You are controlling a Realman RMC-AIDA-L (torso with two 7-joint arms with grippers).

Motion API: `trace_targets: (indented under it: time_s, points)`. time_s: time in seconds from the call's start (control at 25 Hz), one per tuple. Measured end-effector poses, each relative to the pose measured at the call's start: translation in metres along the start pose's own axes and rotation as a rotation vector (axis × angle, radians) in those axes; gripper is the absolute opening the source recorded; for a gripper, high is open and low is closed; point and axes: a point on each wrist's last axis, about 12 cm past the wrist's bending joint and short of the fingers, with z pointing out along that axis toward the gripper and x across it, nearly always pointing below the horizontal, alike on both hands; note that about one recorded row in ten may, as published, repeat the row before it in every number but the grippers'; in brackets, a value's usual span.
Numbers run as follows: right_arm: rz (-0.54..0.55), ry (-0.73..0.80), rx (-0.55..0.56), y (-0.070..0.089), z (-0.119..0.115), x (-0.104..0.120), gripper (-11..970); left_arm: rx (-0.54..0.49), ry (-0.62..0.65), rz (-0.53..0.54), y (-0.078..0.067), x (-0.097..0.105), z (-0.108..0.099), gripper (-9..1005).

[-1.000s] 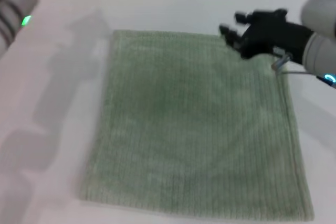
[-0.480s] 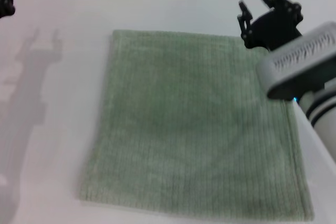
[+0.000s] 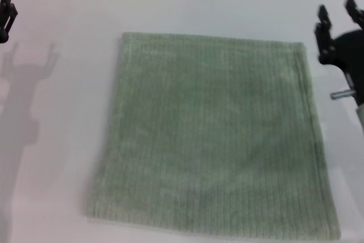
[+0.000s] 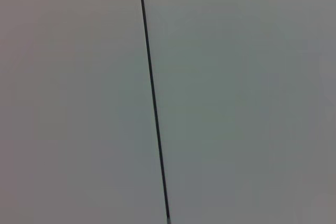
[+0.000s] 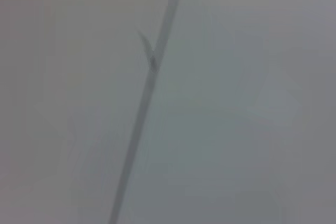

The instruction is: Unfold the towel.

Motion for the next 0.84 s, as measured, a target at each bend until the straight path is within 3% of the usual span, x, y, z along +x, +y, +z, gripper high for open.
trace_targets:
  time_s: [0.12,0.28,0.52,0.56,0.84]
  points:
    - [0.049,0.048,0.06,-0.01,-0.008,0.01,433,-0.001,0.007,0.008,0.001,0.004,-0.004,859]
    - [0.09,0.082,0.094,-0.017,-0.017,0.018,454,0.001,0.022,0.018,0.002,0.008,-0.008,859]
    - [0.092,0.09,0.084,-0.016,-0.016,0.02,666,0.004,0.015,0.022,0.002,0.008,-0.009,859]
    - [0.094,0.089,0.083,-0.016,-0.016,0.02,831,0.005,0.01,0.024,0.002,0.008,-0.009,859]
    - [0.086,0.099,0.082,-0.019,-0.014,0.022,831,0.016,0.018,0.038,0.002,0.011,-0.008,859]
